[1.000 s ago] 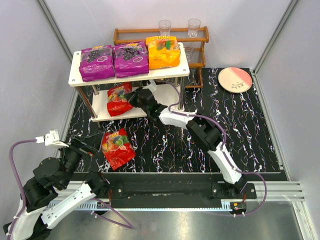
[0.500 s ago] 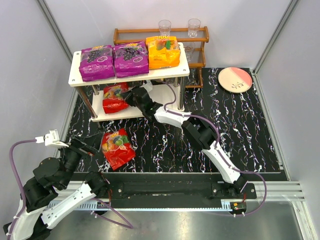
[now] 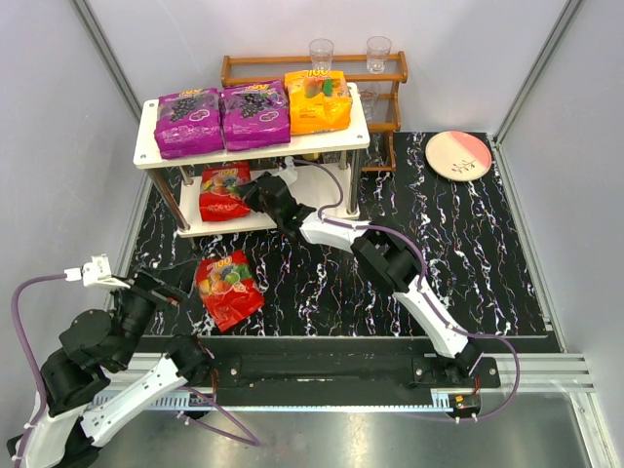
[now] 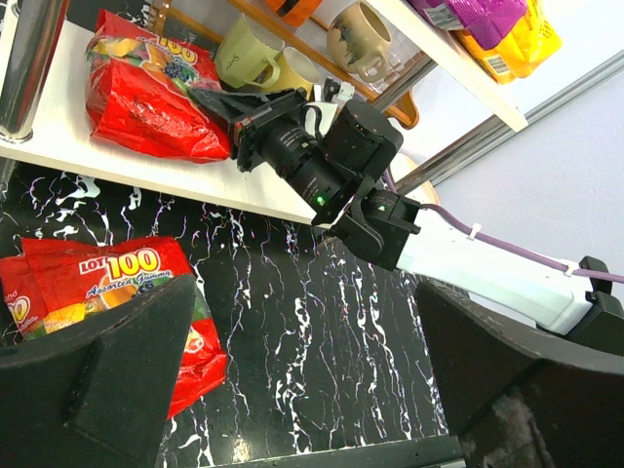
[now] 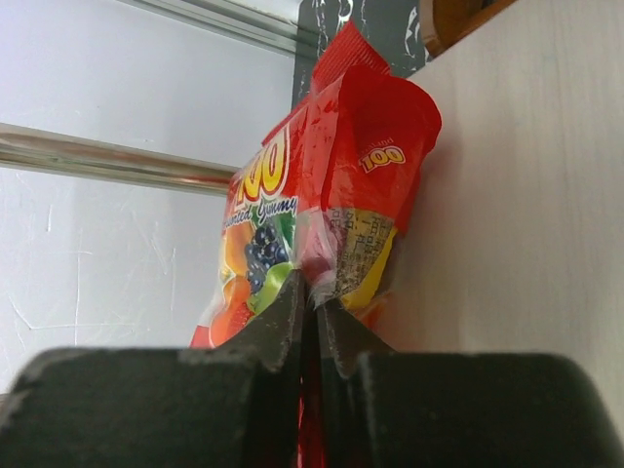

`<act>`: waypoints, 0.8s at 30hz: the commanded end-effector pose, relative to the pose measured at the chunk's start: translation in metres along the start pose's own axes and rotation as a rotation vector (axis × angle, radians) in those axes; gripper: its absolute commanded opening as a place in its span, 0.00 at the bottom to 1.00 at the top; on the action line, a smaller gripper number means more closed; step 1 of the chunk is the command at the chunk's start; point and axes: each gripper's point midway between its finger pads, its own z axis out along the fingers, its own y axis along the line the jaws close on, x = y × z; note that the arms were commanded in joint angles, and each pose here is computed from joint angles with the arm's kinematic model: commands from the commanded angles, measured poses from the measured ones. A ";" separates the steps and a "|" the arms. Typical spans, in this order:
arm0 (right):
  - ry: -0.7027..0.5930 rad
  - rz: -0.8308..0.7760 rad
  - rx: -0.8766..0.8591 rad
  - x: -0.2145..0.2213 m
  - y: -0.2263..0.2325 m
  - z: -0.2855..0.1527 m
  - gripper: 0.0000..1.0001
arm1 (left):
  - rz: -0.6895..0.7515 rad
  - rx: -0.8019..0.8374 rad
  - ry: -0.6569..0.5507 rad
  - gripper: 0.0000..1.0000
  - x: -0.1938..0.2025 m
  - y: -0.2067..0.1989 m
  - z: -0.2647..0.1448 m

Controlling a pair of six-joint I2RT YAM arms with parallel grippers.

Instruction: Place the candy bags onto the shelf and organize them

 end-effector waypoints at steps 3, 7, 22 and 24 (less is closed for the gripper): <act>0.054 -0.031 -0.054 0.014 0.022 -0.017 0.39 | -0.027 0.026 -0.038 0.99 -0.014 -0.005 -0.006; 0.023 -0.022 -0.104 -0.006 0.019 -0.037 0.67 | -0.033 0.026 -0.041 0.99 -0.015 -0.004 -0.008; 0.174 -0.281 -0.189 0.022 0.025 -0.163 0.83 | -0.038 0.028 -0.056 0.99 -0.021 -0.003 -0.012; 0.213 -0.332 -0.189 0.040 0.024 -0.178 0.84 | -0.035 0.027 -0.052 0.99 -0.021 -0.003 -0.012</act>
